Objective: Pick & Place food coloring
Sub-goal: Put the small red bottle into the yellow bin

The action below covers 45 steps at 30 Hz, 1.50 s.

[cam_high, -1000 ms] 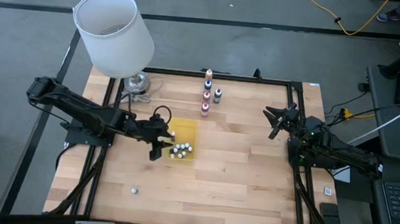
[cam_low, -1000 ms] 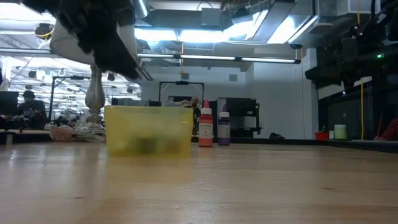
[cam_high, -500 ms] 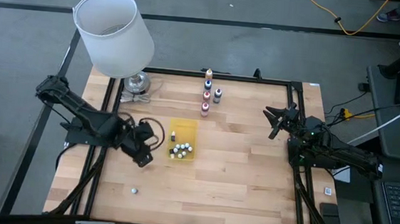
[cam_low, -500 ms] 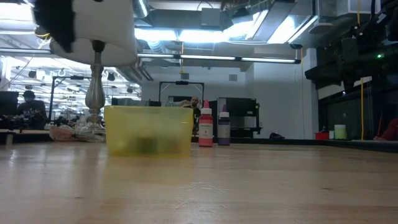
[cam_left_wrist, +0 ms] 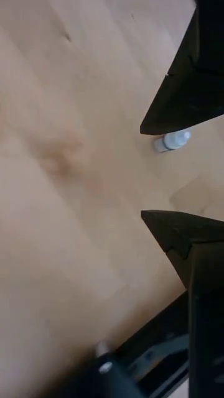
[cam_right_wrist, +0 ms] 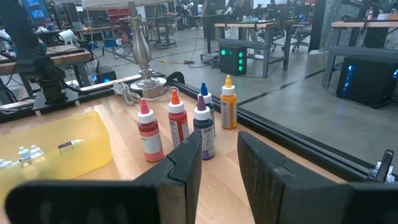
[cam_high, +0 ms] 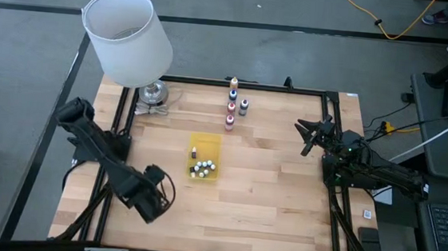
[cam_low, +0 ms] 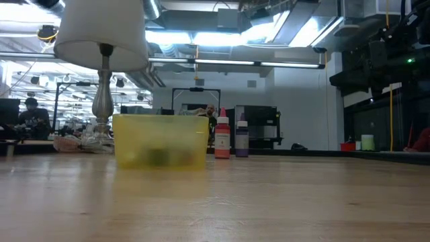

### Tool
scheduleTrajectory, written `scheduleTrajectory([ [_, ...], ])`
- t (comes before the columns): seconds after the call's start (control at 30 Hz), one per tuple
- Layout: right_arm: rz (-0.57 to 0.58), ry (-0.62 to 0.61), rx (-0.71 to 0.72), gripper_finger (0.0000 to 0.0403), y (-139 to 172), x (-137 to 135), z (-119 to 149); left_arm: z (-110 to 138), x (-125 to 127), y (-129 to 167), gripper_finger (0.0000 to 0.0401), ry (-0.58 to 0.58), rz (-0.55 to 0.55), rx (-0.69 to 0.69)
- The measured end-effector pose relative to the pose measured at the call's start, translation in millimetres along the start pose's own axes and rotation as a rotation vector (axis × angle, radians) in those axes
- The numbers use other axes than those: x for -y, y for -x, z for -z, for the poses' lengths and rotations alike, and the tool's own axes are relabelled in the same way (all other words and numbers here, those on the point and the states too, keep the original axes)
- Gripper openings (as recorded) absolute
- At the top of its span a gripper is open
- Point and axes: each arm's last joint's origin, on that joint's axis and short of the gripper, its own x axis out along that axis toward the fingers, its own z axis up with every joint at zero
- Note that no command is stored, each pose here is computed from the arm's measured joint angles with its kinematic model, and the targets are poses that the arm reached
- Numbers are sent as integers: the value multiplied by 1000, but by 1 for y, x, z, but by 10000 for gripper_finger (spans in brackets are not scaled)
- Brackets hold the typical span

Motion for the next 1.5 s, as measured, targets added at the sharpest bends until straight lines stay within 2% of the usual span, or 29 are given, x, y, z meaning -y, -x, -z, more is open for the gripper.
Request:
scheduleTrajectory([
  [0.3, 0, 0, 0, 106, 0, 0, 0, 25, 29, -29, 203, 37, 49, -54],
  [0.43, 0, 0, 0, 106, 0, 0, 0, 33, 35, -40, 200, 41, 35, -74],
  [0.63, 0, 0, 0, 106, 0, 0, 0, 42, 38, -53, 196, 20, -15, -90],
  [1.07, 1, 0, 0, 106, 0, 0, 0, 48, 42, -67, 190, 4, -24, -111],
  [1.23, 0, 0, 0, 106, 0, 0, 0, 48, 42, -67, 168, 2, -32, -127],
  [1.5, 0, 0, 0, 106, 0, 0, 0, 49, 42, -67, 104, -9, -35, -137],
])
